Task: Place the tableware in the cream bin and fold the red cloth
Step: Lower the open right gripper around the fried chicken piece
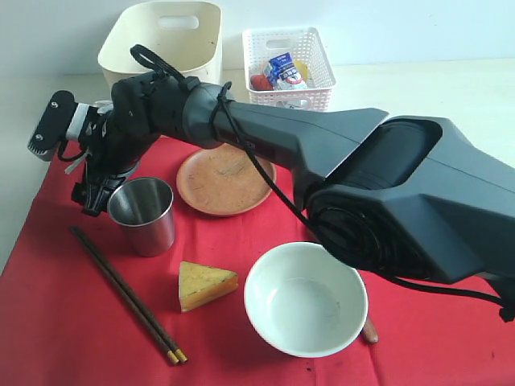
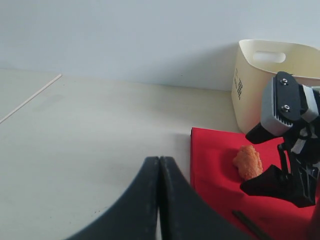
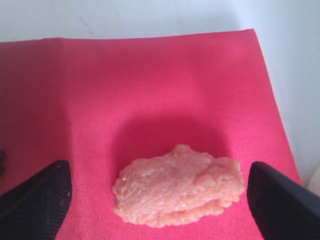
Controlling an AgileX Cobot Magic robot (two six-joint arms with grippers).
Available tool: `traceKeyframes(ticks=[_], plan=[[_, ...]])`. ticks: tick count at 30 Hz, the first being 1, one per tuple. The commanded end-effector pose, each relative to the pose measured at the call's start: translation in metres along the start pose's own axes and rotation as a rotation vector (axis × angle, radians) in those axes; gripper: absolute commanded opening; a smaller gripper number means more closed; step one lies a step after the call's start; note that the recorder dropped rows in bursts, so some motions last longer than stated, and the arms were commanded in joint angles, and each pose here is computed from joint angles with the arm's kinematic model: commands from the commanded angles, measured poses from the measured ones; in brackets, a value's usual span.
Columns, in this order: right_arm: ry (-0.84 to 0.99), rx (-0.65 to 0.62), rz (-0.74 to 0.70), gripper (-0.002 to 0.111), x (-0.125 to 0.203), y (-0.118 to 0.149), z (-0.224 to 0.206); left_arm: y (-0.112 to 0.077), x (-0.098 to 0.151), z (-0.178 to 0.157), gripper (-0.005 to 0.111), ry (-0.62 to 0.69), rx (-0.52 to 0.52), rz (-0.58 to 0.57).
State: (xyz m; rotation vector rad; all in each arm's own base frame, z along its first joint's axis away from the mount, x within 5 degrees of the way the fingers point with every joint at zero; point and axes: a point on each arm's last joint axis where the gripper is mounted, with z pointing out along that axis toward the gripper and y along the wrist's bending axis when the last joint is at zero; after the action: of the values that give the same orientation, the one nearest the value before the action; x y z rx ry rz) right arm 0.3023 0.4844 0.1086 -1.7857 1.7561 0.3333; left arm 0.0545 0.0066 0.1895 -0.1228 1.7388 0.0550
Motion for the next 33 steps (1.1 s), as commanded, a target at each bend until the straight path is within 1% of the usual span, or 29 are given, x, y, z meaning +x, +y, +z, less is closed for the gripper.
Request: traceKeyframes(ticks=[1, 11, 13, 16, 19, 22, 26, 33], plan=[[-0.009, 0.004, -0.001, 0.089, -0.0016, -0.0026, -0.0034, 0.0001, -0.0004, 0.0002, 0.002, -0.002, -0.003, -0.003], [-0.011, 0.001, 0.006, 0.089, -0.0015, -0.0023, -0.0030, 0.0001, -0.0004, 0.0002, 0.002, -0.002, -0.003, -0.003], [-0.002, -0.006, 0.006, 0.085, -0.0007, -0.0016, -0.0030, 0.0001, -0.0004, 0.0002, 0.002, -0.002, -0.003, -0.003], [0.015, -0.027, 0.014, 0.073, 0.0009, 0.0003, -0.0030, 0.0001, -0.0004, 0.0002, 0.002, -0.002, -0.003, -0.003], [0.017, -0.028, 0.014, 0.073, 0.0010, 0.0004, -0.0030, 0.0001, -0.0004, 0.0002, 0.002, -0.002, -0.003, -0.003], [0.016, -0.025, 0.047, 0.071, 0.0003, -0.0001, -0.0041, 0.0001, -0.0004, 0.0002, 0.002, -0.002, -0.003, -0.003], [0.016, -0.024, 0.048, 0.067, -0.0008, -0.0006, -0.0059, 0.0001, -0.0004, 0.0002, 0.002, -0.002, -0.003, -0.003], [0.017, -0.025, 0.056, 0.065, -0.0012, -0.0007, -0.0069, 0.0001, -0.0004, 0.0002, 0.002, -0.002, -0.003, -0.003]])
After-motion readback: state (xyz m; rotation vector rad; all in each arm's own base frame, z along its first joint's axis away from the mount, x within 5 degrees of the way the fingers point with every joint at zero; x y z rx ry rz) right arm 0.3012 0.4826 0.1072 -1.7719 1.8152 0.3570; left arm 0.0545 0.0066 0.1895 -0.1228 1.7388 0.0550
